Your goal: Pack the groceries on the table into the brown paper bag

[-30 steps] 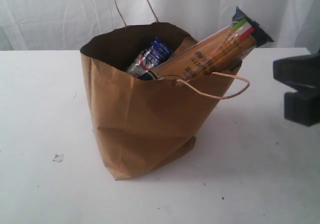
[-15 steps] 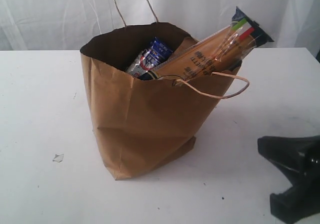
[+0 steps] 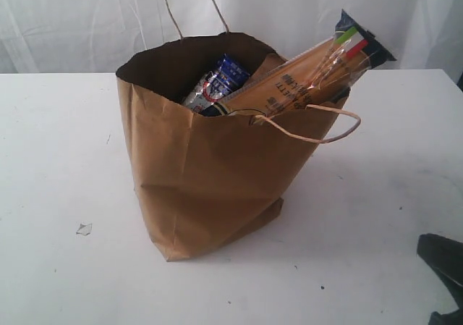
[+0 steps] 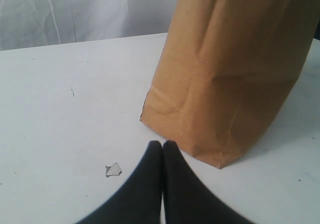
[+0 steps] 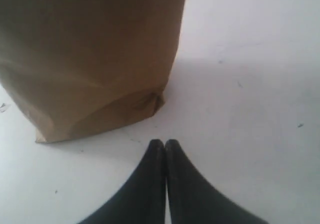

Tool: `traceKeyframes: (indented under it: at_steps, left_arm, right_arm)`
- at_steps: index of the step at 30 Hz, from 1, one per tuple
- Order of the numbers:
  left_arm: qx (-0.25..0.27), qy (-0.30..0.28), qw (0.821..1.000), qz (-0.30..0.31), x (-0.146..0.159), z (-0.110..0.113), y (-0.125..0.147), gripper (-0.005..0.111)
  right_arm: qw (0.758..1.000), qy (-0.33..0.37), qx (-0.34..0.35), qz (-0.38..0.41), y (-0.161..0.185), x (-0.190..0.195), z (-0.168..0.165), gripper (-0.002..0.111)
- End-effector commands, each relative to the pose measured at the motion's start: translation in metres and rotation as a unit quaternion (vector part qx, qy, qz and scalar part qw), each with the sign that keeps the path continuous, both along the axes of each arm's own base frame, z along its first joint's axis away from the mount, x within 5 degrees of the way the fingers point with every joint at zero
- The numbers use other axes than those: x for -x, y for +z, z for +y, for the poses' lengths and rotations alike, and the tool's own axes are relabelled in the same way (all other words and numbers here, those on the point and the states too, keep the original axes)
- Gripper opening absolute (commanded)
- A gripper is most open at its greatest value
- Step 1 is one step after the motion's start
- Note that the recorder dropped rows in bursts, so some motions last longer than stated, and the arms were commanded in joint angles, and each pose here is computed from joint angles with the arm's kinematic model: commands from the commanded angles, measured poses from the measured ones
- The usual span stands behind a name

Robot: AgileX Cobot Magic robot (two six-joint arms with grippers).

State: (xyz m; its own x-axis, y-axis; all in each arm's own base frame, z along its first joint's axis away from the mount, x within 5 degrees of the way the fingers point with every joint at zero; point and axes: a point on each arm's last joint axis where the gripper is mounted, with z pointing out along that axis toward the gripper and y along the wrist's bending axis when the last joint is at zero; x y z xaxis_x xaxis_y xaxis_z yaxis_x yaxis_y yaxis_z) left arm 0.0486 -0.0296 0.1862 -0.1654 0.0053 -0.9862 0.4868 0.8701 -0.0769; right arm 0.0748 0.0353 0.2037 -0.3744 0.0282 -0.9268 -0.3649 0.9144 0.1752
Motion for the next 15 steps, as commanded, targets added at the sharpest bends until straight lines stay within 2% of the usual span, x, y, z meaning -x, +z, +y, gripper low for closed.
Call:
traceKeyframes:
  at_steps: [1, 9, 15]
  left_arm:
    - [0.001, -0.001, 1.000, 0.002, 0.000, 0.000, -0.001, 0.000]
    - [0.001, -0.001, 1.000, 0.002, 0.000, 0.000, -0.001, 0.000]
    - [0.001, -0.001, 1.000, 0.002, 0.000, 0.000, -0.001, 0.000]
  right_arm:
    - [0.998, -0.050, -0.012, -0.034, -0.009, 0.006, -0.011, 0.000]
    - [0.992, -0.111, -0.018, -0.056, -0.016, 0.015, -0.023, 0.000]
    - [0.991, -0.118, -0.019, -0.064, -0.016, 0.020, -0.025, 0.000]
